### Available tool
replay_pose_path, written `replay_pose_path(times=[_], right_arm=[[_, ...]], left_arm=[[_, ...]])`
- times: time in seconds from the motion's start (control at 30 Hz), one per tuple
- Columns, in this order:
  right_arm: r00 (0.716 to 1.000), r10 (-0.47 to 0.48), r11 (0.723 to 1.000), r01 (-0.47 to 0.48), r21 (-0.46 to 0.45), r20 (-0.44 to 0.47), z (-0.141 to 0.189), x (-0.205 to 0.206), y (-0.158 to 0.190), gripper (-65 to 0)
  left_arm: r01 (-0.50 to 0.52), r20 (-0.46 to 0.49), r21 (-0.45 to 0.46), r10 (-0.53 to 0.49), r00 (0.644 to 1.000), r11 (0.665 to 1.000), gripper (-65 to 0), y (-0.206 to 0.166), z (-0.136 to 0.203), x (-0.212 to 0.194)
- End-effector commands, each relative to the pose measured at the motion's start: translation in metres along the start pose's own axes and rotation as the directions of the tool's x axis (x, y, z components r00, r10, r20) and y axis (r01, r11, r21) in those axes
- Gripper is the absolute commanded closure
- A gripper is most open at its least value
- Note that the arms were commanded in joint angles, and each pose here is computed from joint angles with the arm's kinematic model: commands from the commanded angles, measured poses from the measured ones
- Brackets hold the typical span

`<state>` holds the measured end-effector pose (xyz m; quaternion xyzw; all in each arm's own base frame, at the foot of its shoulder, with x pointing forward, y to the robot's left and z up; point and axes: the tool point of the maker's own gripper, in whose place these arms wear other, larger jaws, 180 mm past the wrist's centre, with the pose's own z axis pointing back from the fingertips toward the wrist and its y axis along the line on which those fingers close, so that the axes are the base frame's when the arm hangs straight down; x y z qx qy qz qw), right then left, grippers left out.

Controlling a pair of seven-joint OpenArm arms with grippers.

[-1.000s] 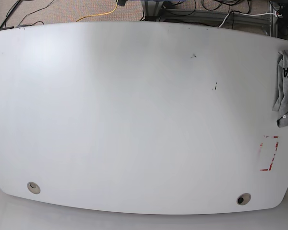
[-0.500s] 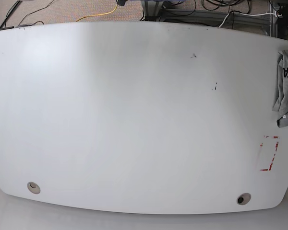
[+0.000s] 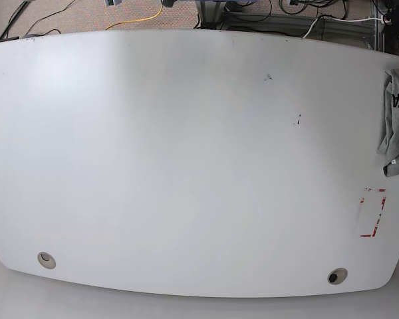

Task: Layout the t-shirt on the table in an organized manner, then fold the t-shirt properly

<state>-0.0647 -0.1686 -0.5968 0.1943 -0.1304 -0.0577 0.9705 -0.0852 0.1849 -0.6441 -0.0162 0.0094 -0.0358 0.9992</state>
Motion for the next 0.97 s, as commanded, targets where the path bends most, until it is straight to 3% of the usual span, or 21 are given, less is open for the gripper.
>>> replay_pose_path(times=[0.0, 0.33, 0.57, 0.7, 0.93], right_arm=[[1.000, 0.025, 1.000, -0.025, -0.011, -0.018, 0.000, -0.004, -0.001, -8.1], [0.992, 0.073, 0.993, -0.082, -0.082, -0.106, -0.015, 0.000, -0.009, -8.6], [0.992, 0.076, 0.995, -0.082, -0.063, -0.102, -0.025, 0.005, 0.003, -8.6], [0.993, 0.069, 0.996, -0.074, -0.053, -0.100, -0.028, 0.004, 0.010, -8.6], [0.994, 0.067, 0.997, -0.071, -0.041, -0.082, -0.035, 0.013, 0.018, -8.6]], left_arm=[[-0.006, -0.021, 0.013, 0.006, 1.000, 1.000, -10.0, 0.004, -0.003, 0.001], [-0.023, -0.025, 0.005, 0.023, 0.999, 1.000, -10.0, 0.002, -0.008, 0.017], [-0.027, -0.022, 0.009, 0.028, 0.999, 1.000, -10.1, 0.002, -0.008, 0.018], [-0.024, -0.016, 0.080, 0.026, 1.000, 0.997, -10.1, 0.014, -0.008, 0.020], [-0.025, 0.002, 0.088, 0.025, 1.000, 0.996, -10.3, 0.015, -0.009, 0.032]])
